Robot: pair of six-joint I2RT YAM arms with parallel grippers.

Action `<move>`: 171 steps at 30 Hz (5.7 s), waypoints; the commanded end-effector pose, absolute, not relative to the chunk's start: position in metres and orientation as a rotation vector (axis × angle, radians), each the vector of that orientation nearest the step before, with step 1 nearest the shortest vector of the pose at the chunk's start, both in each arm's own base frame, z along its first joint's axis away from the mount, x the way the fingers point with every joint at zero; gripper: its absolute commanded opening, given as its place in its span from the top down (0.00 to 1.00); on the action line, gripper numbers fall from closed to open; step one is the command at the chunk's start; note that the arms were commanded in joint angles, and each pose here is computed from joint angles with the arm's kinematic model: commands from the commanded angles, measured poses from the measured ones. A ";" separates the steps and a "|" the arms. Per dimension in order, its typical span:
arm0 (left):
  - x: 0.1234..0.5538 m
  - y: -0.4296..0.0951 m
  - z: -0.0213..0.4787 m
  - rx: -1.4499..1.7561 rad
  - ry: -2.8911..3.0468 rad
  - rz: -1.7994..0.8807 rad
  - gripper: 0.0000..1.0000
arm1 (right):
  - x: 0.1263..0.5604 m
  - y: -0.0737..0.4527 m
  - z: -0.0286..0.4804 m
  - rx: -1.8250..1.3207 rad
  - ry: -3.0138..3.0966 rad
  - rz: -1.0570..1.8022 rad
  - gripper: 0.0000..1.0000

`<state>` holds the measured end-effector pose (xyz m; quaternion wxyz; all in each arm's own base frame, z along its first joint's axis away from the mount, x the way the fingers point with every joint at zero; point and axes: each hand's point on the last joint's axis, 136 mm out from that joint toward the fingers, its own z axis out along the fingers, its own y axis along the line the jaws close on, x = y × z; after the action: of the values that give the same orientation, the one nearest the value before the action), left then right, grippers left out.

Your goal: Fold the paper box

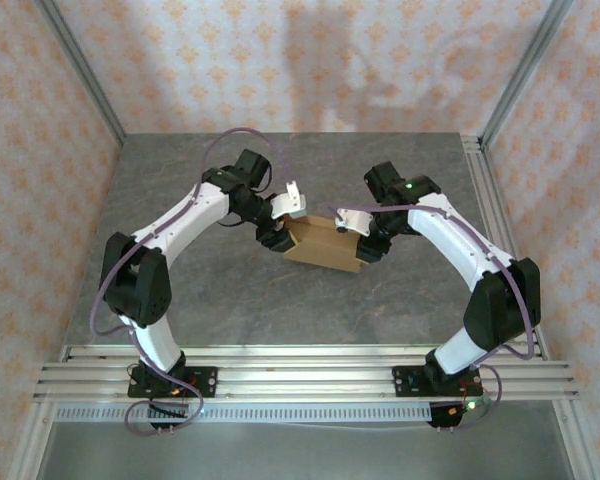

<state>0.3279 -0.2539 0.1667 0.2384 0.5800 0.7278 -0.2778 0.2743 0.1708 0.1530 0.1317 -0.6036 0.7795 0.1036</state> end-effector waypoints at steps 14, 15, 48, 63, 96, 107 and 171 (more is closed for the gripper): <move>0.325 -0.251 0.157 1.610 2.052 -0.730 0.59 | 0.286 0.174 0.161 -1.725 2.216 0.285 0.37; 0.326 -0.250 0.157 1.606 2.054 -0.725 0.59 | 0.287 0.174 0.162 -1.718 2.211 0.283 0.33; 0.321 -0.254 0.130 1.538 2.127 -0.739 0.58 | 0.309 0.138 0.212 -0.618 2.419 0.325 0.72; 0.320 -0.254 0.127 1.543 2.134 -0.746 0.58 | 0.335 0.146 0.195 -0.623 2.457 0.319 0.80; 0.324 -0.263 0.132 1.535 2.121 -0.751 0.58 | 0.328 0.162 0.207 -0.124 2.174 0.486 1.00; 0.326 -0.263 0.131 1.528 2.135 -0.733 0.58 | 0.321 0.158 0.195 0.005 2.057 0.485 1.00; 0.371 -0.232 0.207 0.876 2.041 -0.434 0.00 | 0.309 0.151 0.164 0.054 2.079 0.443 0.99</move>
<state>0.3466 -0.2498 0.1849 0.3728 0.4397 0.7855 -0.2252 0.3162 0.1495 0.1739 0.5128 0.0350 0.8365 0.1901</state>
